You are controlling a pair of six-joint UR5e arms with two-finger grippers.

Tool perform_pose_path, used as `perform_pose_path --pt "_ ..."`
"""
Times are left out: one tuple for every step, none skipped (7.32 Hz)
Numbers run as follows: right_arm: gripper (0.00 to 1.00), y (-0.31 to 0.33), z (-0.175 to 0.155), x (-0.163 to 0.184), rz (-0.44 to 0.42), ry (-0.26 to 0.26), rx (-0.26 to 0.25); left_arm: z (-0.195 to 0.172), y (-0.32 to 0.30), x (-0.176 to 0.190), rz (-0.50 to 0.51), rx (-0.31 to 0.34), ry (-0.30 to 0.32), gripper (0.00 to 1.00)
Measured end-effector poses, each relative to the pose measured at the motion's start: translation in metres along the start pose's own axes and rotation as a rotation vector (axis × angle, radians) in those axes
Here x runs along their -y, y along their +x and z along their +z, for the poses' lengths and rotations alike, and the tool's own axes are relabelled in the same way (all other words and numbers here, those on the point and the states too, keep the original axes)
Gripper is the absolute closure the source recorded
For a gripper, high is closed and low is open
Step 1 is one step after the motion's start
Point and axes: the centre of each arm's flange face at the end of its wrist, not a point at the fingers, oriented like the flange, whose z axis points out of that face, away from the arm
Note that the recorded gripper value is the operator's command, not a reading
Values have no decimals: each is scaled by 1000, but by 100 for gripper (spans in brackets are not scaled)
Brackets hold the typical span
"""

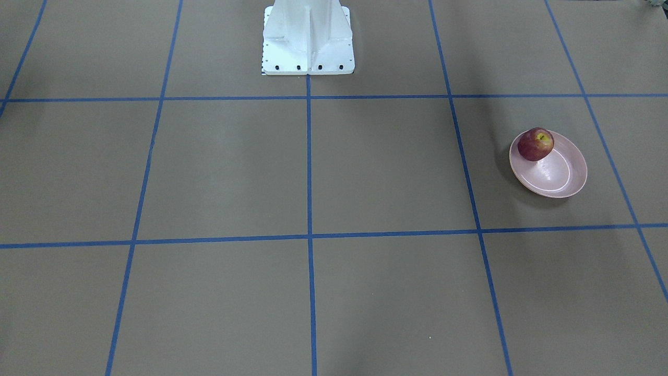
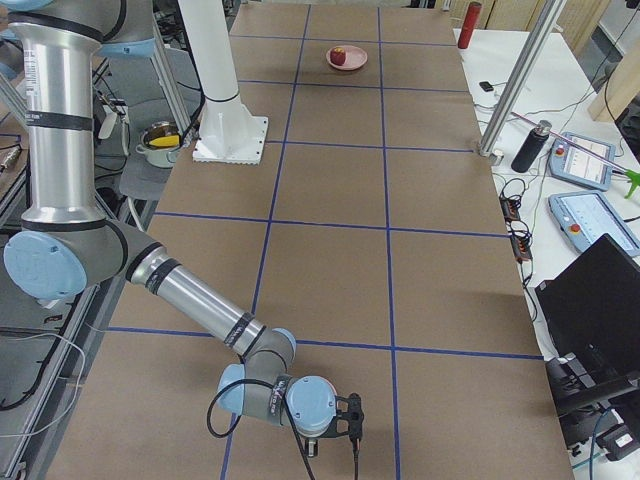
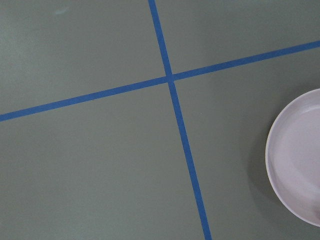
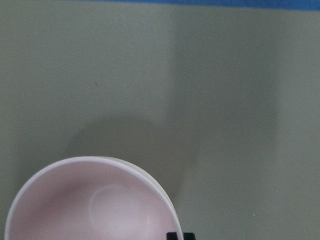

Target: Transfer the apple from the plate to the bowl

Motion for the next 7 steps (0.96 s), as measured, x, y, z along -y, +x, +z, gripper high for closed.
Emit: perform_pose_path --pt "100 -33 -33 34 0 19 21 0 0 0 0 -1 1 2" --pt "100 -71 -70 66 -5 45 38 0 0 0 1 -1 1 2" --pt "100 -109 -97 92 -18 77 89 -1 1 0 1 -1 1 2" --pt "100 -157 -109 117 -33 91 185 0 1 1 1 -1 0 2" --pt "100 -215 -109 143 -26 71 250 0 1 1 1 -1 0 2" --pt "100 -293 -100 169 -1 37 252 -1 1 1 2 -1 1 2" --pt "100 -385 -79 187 39 2 218 -1 1 2 3 -1 1 2"
